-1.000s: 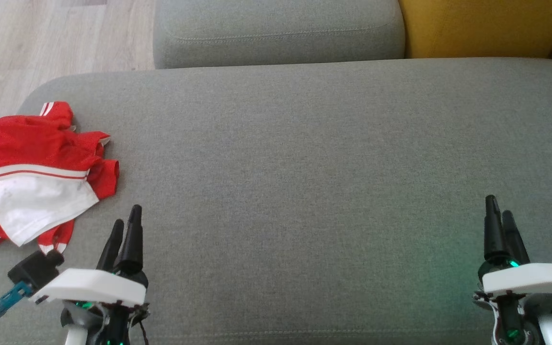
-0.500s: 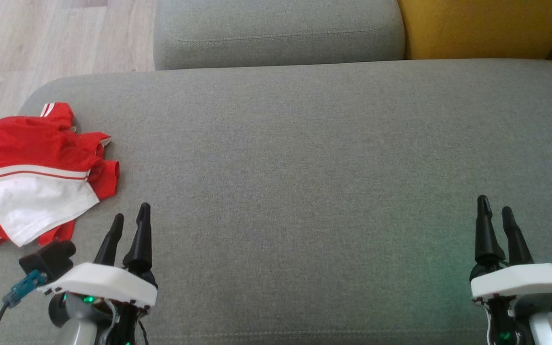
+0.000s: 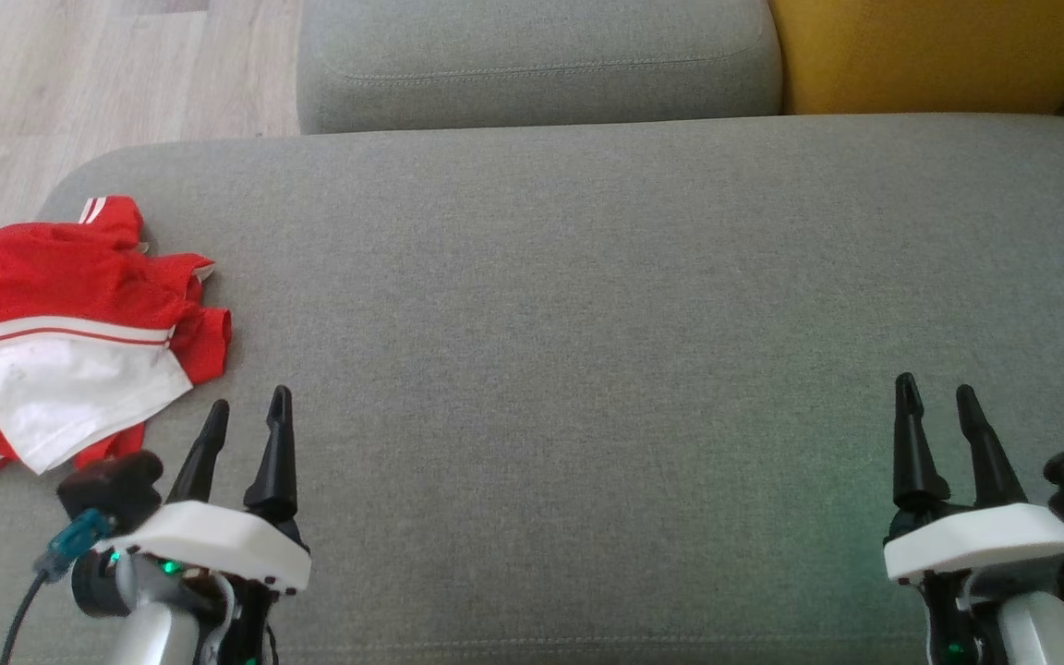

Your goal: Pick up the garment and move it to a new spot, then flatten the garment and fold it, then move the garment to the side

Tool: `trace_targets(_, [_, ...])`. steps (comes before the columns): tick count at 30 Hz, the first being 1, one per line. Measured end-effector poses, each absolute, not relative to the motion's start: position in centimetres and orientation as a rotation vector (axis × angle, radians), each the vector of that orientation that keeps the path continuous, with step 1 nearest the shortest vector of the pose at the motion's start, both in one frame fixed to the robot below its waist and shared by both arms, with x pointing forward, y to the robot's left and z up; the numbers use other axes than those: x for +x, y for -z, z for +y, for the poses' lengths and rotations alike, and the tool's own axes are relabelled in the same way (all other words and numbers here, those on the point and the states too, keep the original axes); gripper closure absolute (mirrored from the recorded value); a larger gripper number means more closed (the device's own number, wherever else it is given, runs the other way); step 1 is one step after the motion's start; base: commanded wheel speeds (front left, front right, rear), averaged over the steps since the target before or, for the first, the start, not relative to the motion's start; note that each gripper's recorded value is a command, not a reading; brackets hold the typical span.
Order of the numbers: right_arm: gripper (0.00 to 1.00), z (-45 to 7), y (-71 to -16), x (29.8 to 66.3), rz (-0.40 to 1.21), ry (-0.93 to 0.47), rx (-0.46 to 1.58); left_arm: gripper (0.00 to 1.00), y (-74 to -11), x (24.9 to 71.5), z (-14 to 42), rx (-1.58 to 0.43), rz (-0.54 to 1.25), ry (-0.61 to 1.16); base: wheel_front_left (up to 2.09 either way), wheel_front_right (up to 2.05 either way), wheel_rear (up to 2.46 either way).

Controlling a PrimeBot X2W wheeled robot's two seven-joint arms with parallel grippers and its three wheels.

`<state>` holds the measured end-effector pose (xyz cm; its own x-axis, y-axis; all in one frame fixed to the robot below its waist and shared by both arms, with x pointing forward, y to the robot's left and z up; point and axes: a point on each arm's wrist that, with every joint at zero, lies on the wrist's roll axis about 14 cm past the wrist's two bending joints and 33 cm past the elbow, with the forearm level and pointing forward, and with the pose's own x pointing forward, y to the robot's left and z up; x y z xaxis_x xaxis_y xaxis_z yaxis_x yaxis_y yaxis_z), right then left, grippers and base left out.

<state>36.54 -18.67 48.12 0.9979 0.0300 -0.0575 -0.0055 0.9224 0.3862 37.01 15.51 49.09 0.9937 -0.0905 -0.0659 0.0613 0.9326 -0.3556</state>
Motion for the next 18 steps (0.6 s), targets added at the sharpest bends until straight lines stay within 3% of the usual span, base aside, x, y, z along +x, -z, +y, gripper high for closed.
trace_targets(18, [0.00, -17.5, -49.1, 37.2, 0.024, -0.082, 0.154, 0.00, -50.0, 37.2, 14.9, -0.156, 0.014, 0.113, 0.00, 0.00, 0.00])
